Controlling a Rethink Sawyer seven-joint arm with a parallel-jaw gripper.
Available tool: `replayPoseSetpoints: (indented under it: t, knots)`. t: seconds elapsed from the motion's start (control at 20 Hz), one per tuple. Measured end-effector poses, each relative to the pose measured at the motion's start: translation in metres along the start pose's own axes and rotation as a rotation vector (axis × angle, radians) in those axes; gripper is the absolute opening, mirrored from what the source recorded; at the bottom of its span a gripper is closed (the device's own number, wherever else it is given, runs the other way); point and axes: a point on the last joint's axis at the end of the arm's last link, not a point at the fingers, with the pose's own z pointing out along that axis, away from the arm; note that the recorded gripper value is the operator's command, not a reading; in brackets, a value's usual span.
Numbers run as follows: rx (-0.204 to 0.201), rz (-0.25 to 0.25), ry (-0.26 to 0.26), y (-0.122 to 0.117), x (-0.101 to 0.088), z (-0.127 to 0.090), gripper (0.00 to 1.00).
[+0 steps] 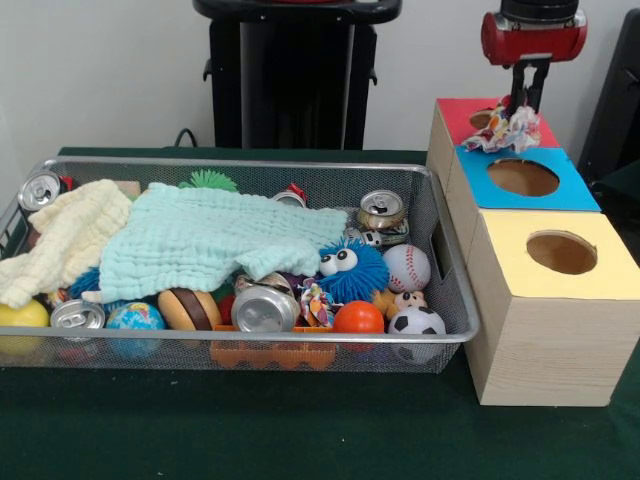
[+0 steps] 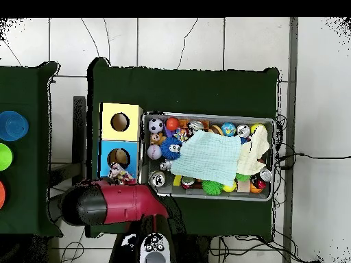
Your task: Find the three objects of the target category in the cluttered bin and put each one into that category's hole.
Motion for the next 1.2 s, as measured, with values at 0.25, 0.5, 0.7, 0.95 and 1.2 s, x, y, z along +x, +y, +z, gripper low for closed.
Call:
replayPoseSetpoints:
  t: [0.25, 0.5, 0.7, 0.95, 1.2]
  knots:
    - [0.016, 0.004, -0.021, -0.004, -0.020, 0.007, 0.00]
    - [0.033, -0.001, -0.055, -0.003, -0.045, 0.013, 0.00]
    - [0.045, -0.009, -0.083, 0.000, -0.068, 0.015, 0.00]
    - [0.053, -0.019, -0.084, 0.005, -0.095, 0.016, 0.00]
    - [0.058, -0.023, -0.063, 0.008, -0.111, 0.018, 0.00]
